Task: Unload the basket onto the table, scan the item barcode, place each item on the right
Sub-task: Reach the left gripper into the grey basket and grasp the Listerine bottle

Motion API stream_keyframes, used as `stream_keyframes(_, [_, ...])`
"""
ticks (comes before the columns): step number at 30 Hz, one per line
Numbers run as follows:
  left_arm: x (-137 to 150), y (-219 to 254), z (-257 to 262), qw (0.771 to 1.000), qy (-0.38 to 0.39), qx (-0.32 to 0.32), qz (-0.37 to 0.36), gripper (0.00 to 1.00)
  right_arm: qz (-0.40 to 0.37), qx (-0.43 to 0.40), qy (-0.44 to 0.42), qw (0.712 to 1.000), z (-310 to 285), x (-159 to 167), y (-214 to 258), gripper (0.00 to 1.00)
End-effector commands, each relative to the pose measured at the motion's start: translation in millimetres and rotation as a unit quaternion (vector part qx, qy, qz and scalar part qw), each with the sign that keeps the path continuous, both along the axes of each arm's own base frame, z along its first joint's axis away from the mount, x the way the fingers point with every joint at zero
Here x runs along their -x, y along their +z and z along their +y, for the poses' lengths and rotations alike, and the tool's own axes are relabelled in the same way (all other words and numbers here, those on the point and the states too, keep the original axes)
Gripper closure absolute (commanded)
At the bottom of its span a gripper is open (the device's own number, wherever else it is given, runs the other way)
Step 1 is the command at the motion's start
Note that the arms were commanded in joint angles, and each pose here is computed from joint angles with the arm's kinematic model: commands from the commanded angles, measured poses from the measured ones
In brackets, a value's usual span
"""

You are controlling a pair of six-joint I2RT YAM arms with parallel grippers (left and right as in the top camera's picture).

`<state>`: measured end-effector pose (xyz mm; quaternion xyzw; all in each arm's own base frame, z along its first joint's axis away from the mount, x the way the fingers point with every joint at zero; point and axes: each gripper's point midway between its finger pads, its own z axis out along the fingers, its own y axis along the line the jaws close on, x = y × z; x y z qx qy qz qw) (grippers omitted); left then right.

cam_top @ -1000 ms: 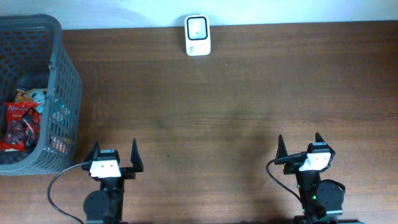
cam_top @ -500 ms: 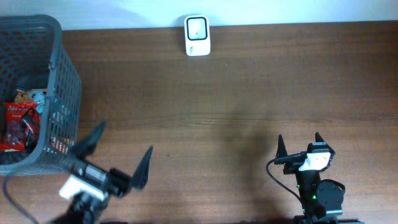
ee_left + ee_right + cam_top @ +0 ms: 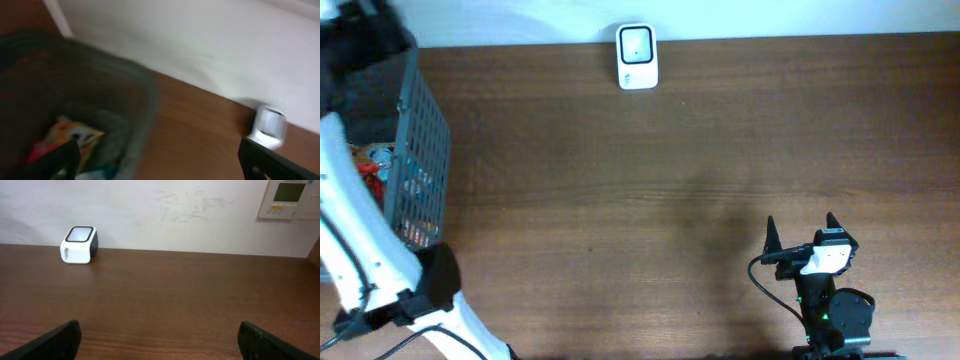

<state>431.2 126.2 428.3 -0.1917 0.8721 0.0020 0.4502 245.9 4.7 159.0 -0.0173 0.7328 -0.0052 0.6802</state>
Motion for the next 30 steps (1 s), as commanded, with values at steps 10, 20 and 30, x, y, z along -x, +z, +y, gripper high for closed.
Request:
stream_keyframes(10, [56, -96, 109, 0.966, 0.158, 0.157, 0.134, 0.01, 0.003, -0.002, 0.002, 1.000, 1, 0, -4, 0.02])
stream_keyframes(20, [76, -269, 96, 0.889, 0.154, 0.244, 0.355, 0.28, 0.003, -0.002, 0.002, 1.000, 1, 0, -4, 0.01])
stream_keyframes(30, [47, -241, 94, 0.921, 0.096, 0.242, 0.288, 0.30, 0.003, -0.002, 0.002, 1.000, 1, 0, -4, 0.01])
